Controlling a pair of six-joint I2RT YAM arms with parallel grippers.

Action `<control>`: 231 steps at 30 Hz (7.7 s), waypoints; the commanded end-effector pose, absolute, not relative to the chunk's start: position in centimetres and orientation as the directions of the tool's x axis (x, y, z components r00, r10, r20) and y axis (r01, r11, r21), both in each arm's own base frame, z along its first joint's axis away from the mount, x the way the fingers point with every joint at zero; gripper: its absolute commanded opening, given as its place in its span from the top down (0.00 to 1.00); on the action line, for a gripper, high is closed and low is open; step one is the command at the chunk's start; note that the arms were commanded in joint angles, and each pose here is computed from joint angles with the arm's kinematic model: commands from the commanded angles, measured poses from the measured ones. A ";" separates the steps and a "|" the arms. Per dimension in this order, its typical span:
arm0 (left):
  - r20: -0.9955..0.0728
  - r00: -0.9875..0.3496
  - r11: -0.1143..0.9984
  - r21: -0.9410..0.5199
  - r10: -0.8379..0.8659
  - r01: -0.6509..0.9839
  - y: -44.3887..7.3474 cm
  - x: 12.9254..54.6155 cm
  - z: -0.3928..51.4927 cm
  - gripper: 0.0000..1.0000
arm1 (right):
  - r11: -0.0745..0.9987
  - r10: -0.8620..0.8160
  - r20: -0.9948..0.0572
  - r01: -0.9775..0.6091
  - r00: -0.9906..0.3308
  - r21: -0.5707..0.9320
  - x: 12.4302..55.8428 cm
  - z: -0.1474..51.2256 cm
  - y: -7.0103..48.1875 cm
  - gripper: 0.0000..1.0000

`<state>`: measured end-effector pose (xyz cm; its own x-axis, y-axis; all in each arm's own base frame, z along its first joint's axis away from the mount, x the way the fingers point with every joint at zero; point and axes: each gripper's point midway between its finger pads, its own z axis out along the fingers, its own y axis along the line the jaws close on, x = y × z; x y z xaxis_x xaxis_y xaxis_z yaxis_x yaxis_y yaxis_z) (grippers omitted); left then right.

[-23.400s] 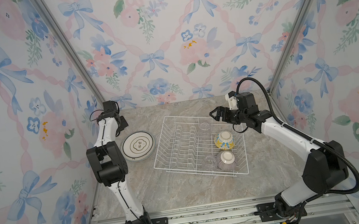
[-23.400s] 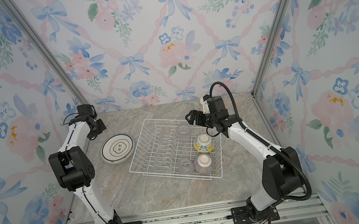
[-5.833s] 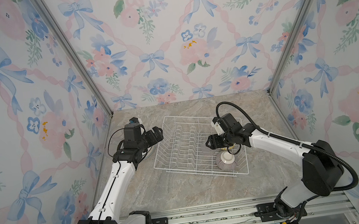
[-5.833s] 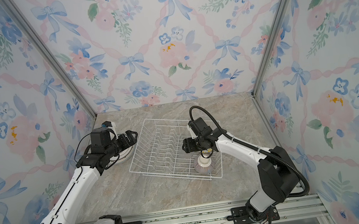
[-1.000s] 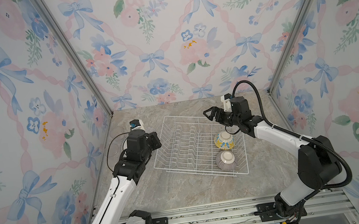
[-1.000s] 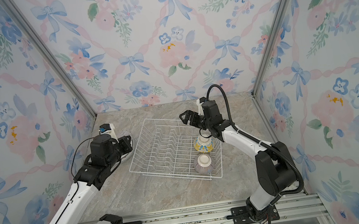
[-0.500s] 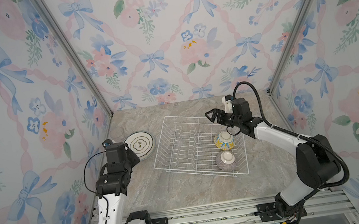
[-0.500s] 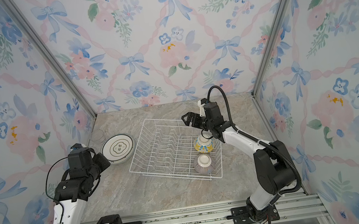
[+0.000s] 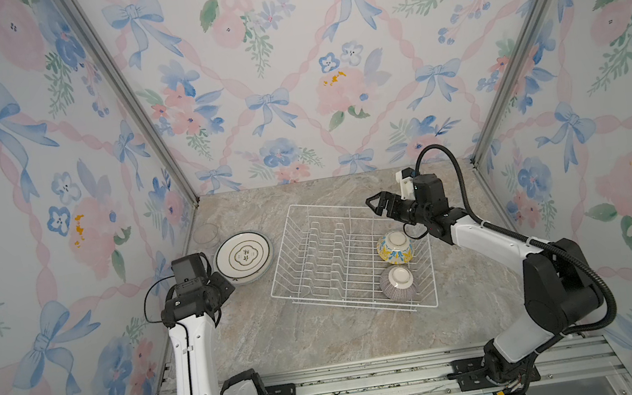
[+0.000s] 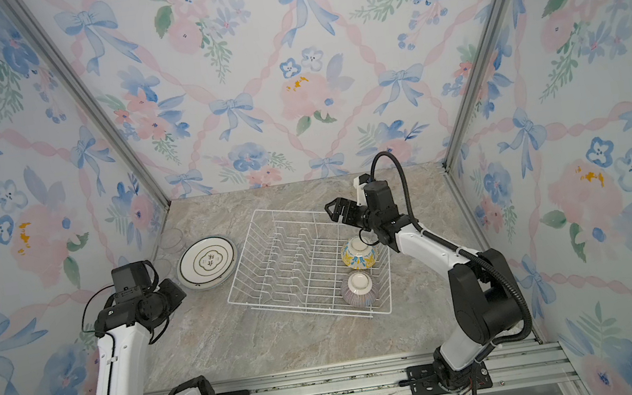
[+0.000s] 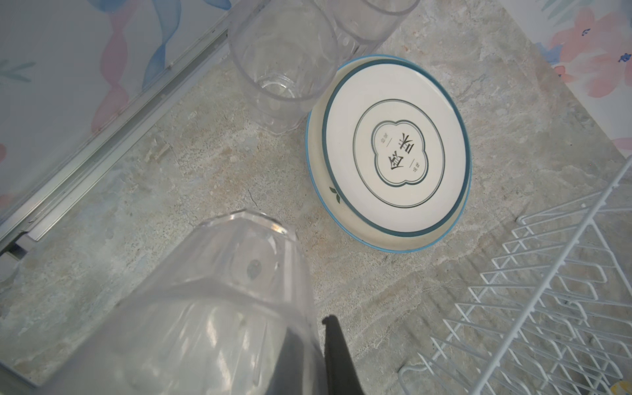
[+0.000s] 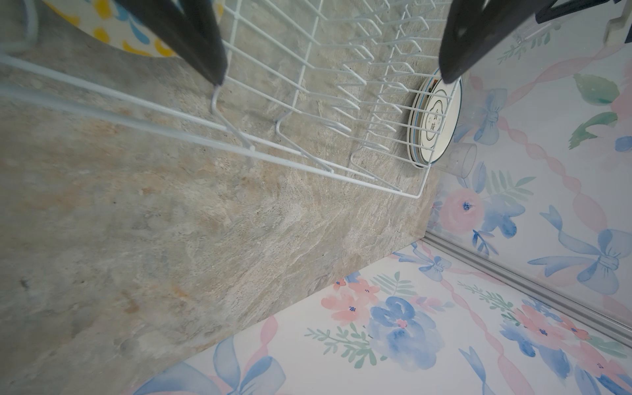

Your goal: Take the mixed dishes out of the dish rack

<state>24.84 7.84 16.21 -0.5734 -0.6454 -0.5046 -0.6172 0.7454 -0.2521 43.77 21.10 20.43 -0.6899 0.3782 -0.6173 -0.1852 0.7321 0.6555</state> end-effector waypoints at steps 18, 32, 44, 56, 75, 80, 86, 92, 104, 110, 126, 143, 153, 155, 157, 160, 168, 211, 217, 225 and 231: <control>-0.316 -0.679 0.744 -0.177 -0.663 -0.644 12.9 30.7 12.0 1.00 | 0.759 0.346 -0.652 -0.207 -0.674 0.617 43.9 20.7 19.8 0.02; -0.280 -0.729 0.774 -0.095 -0.624 -0.626 13.7 30.9 10.0 0.89 | 0.760 0.336 -0.644 -0.206 -0.687 0.616 44.4 19.9 20.1 0.03; -0.255 -0.754 0.791 -0.088 -0.606 -0.606 13.4 31.2 9.1 0.77 | 0.762 0.340 -0.644 -0.200 -0.685 0.615 44.3 19.9 19.5 0.03; -0.345 -0.759 0.827 -0.111 -0.552 -0.551 11.5 31.2 12.2 0.37 | 0.746 0.340 -0.625 -0.203 -0.702 0.634 44.3 19.8 20.0 0.03; -0.514 -0.729 0.891 -0.233 -0.453 -0.390 4.8 30.3 18.8 0.02 | 0.923 0.210 -0.690 -0.092 -0.693 0.373 42.3 20.6 14.2 0.03; -0.551 -0.712 0.901 -0.272 -0.435 -0.340 2.5 30.7 20.8 0.02 | 0.952 0.208 -0.699 -0.023 -0.684 0.306 41.0 21.4 11.8 0.03; -0.614 -0.694 0.925 -0.295 -0.376 -0.240 -1.0 31.7 24.2 0.02 | 0.964 0.208 -0.678 0.031 -0.705 0.263 38.5 20.9 10.0 0.02; -0.666 -0.688 0.951 -0.281 -0.290 -0.129 -5.8 32.4 26.4 0.02 | 0.972 0.189 -0.611 0.056 -0.769 0.230 35.9 18.5 9.2 0.08; -0.707 -0.670 0.937 -0.347 -0.229 0.047 -14.2 35.0 25.5 0.02 | 0.967 0.189 -0.501 0.072 -0.845 0.243 34.6 14.1 9.1 0.22; -0.682 -0.709 0.918 -0.377 -0.182 0.126 -18.2 35.9 23.5 0.02 | 0.971 0.187 -0.490 0.086 -0.852 0.222 35.3 12.7 8.9 0.36; -0.652 -0.748 0.898 -0.394 -0.123 0.197 -22.2 36.1 20.8 0.02 | 0.986 0.142 -0.475 0.084 -0.869 0.141 37.7 11.7 8.5 0.84; -0.620 -0.778 0.876 -0.426 -0.101 0.225 -24.5 36.4 19.5 0.02 | 0.999 -0.023 -0.517 -0.039 -0.855 0.019 44.8 11.6 9.2 1.00; -0.589 -0.800 0.840 -0.489 -0.117 0.237 -27.1 37.7 19.1 0.02 | 0.989 -0.119 -0.561 -0.146 -0.819 0.003 48.9 12.4 10.8 0.95; -0.570 -0.812 0.831 -0.506 -0.122 0.231 -27.7 38.0 18.7 0.02 | 0.991 -0.088 -0.587 -0.130 -0.805 0.030 49.3 13.1 11.0 0.92; -0.550 -0.826 0.824 -0.520 -0.122 0.224 -28.4 38.1 18.1 0.02 | 0.987 -0.069 -0.618 -0.143 -0.784 0.073 49.3 14.2 11.7 0.75; -0.534 -0.837 0.820 -0.528 -0.117 0.222 -29.2 38.2 17.5 0.02 | 0.986 -0.039 -0.659 -0.137 -0.751 0.098 49.2 15.6 11.8 0.40; -0.529 -0.841 0.822 -0.526 -0.117 0.216 -29.7 38.1 17.0 0.02 | 0.986 0.115 -0.720 -0.010 -0.685 0.167 46.6 19.8 10.2 0.04; -0.261 -0.964 0.652 -0.740 -0.054 0.164 -38.8 33.4 9.8 0.02 | 0.928 0.189 -0.572 -0.045 -0.798 0.370 31.5 17.1 10.9 0.03; -0.240 -0.969 0.650 -0.746 -0.062 0.143 -39.1 33.6 8.7 0.02 | 0.933 0.189 -0.579 -0.039 -0.793 0.358 31.3 17.2 10.5 0.03; -0.223 -0.973 0.654 -0.746 -0.065 0.127 -39.4 33.9 7.5 0.02 | 0.935 0.184 -0.581 -0.040 -0.793 0.351 31.1 17.3 10.3 0.03; -0.210 -0.975 0.648 -0.753 -0.068 0.117 -39.7 34.0 6.8 0.02 | 0.936 0.185 -0.575 -0.034 -0.797 0.350 31.2 17.1 10.1 0.03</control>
